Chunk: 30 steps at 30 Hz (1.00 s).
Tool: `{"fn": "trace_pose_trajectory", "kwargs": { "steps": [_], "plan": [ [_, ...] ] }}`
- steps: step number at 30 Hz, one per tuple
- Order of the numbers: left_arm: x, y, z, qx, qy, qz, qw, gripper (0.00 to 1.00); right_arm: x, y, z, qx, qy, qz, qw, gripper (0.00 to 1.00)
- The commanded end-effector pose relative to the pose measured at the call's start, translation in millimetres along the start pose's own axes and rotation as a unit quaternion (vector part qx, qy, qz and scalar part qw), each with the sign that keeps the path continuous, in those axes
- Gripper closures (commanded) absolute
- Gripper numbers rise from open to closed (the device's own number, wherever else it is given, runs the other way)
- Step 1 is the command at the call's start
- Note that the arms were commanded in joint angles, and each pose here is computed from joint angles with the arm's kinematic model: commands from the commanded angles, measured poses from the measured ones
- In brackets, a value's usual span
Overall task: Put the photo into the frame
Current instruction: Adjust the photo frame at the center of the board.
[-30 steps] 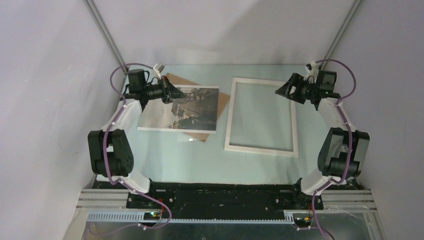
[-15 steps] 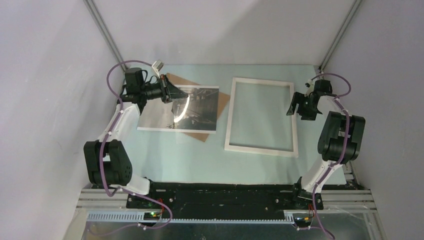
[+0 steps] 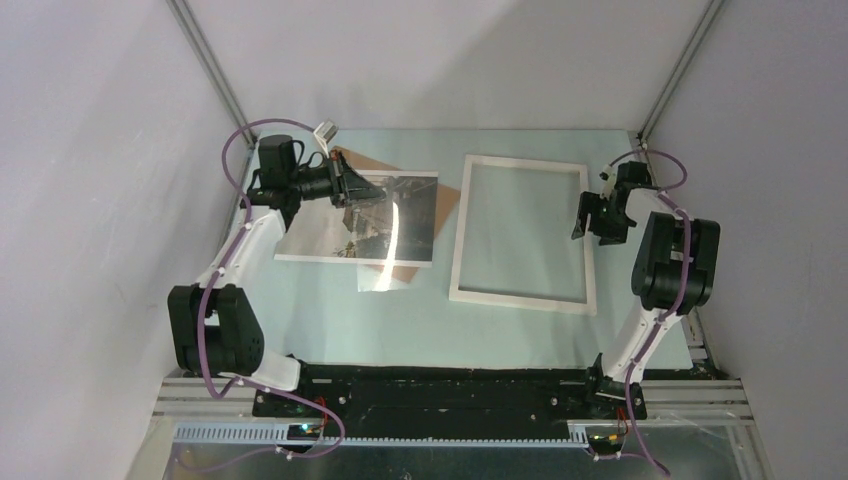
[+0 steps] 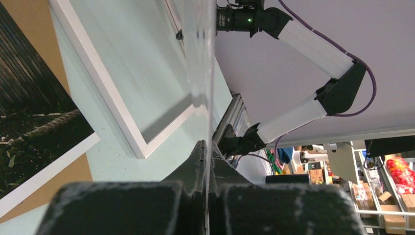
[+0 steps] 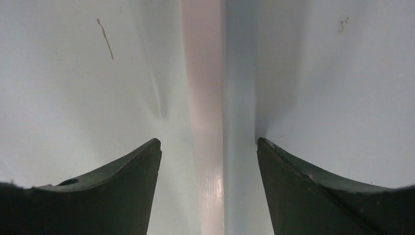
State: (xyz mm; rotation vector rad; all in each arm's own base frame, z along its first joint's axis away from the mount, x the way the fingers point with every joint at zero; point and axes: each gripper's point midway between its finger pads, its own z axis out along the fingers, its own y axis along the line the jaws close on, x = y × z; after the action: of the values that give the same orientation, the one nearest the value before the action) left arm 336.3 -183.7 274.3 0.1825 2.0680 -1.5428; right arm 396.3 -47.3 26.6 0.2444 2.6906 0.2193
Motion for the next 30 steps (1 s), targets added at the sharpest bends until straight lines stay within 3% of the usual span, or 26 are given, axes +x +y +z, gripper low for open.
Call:
{"fn": "trace_pose_trajectory", "kwargs": {
  "steps": [1,4,9,12,19,30],
  "plan": [
    [-3,-21,-3,0.019,-0.005,0.035,0.999,1.00,-10,4,9,0.031,-0.003,-0.041,0.999,0.25],
    [-1,-20,-3,0.019,-0.004,0.037,0.999,1.00,-13,8,13,0.051,-0.003,-0.061,0.997,0.29],
    [1,-19,-5,0.018,-0.005,0.044,0.999,1.00,-23,8,13,0.071,-0.001,-0.069,0.995,0.58],
    [3,-19,-6,0.017,-0.006,0.049,0.999,1.00,-29,3,12,0.076,-0.004,-0.064,0.995,0.66],
    [3,-9,-14,0.008,-0.016,0.048,0.999,1.00,-59,0,-16,0.085,-0.040,-0.070,0.993,0.98],
    [-2,-4,-17,-0.003,-0.026,0.063,0.998,1.00,-129,-6,-115,0.150,-0.134,-0.131,0.971,1.00]
  ]
}}
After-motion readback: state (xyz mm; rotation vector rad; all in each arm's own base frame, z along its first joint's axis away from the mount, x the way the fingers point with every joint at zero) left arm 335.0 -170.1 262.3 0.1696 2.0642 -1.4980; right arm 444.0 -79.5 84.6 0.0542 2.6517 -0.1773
